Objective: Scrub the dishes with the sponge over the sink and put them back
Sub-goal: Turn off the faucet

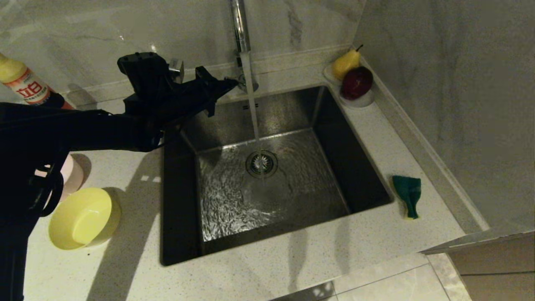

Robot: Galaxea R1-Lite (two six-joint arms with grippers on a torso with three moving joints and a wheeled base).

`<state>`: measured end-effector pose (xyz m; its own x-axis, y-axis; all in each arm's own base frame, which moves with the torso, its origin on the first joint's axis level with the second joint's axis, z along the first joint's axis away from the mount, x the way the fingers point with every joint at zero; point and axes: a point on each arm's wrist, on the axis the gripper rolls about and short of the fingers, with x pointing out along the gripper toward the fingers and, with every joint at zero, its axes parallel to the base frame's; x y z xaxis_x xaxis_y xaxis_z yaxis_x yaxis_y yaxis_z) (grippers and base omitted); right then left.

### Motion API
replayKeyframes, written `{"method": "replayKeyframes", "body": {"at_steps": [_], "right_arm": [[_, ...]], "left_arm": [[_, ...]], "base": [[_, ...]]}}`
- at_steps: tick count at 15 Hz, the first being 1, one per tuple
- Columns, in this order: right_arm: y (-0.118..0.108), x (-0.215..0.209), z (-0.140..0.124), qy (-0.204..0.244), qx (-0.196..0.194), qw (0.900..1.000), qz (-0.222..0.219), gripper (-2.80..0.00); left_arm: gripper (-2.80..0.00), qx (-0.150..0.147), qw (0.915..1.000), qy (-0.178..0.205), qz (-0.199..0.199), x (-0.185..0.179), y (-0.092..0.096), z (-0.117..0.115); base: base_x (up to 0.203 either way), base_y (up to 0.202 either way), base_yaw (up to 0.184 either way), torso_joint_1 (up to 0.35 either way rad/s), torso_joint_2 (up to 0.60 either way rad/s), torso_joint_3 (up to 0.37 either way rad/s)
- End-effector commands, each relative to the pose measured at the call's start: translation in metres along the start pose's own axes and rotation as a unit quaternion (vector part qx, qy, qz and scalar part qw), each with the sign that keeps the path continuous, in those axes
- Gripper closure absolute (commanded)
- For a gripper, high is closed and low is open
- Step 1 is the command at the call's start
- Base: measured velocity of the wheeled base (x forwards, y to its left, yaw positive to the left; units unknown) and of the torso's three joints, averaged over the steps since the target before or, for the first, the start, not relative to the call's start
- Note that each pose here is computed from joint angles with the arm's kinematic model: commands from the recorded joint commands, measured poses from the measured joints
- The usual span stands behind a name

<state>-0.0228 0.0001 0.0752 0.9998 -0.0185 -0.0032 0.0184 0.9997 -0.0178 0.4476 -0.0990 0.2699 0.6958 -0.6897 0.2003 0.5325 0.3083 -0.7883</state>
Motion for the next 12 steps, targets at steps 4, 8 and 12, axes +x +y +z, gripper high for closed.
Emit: {"method": "replayKeyframes", "body": {"at_steps": [4, 8, 12], "right_arm": [[0.0, 0.0, 0.0, 0.001, 0.0, 1.0, 0.0, 0.0], [0.0, 0.0, 0.0, 0.0, 0.0, 1.0, 0.0, 0.0], [0.0, 0.0, 0.0, 0.001, 0.0, 1.0, 0.0, 0.0]], "left_arm": [[0.0, 0.001, 0.9999, -0.011, -0.005, 0.002, -0.003, 0.011], [0.0, 0.005, 0.9998, -0.019, -0.005, -0.001, -0.003, 0.02], [0.0, 0.005, 0.9997, -0.023, -0.001, -0.001, -0.002, 0.024]], "base": [[0.0, 0.0, 0.0, 0.0, 0.0, 0.0], [0.0, 0.0, 0.0, 0.0, 0.0, 0.0], [0.0, 0.0, 0.0, 0.0, 0.0, 0.0]]}}
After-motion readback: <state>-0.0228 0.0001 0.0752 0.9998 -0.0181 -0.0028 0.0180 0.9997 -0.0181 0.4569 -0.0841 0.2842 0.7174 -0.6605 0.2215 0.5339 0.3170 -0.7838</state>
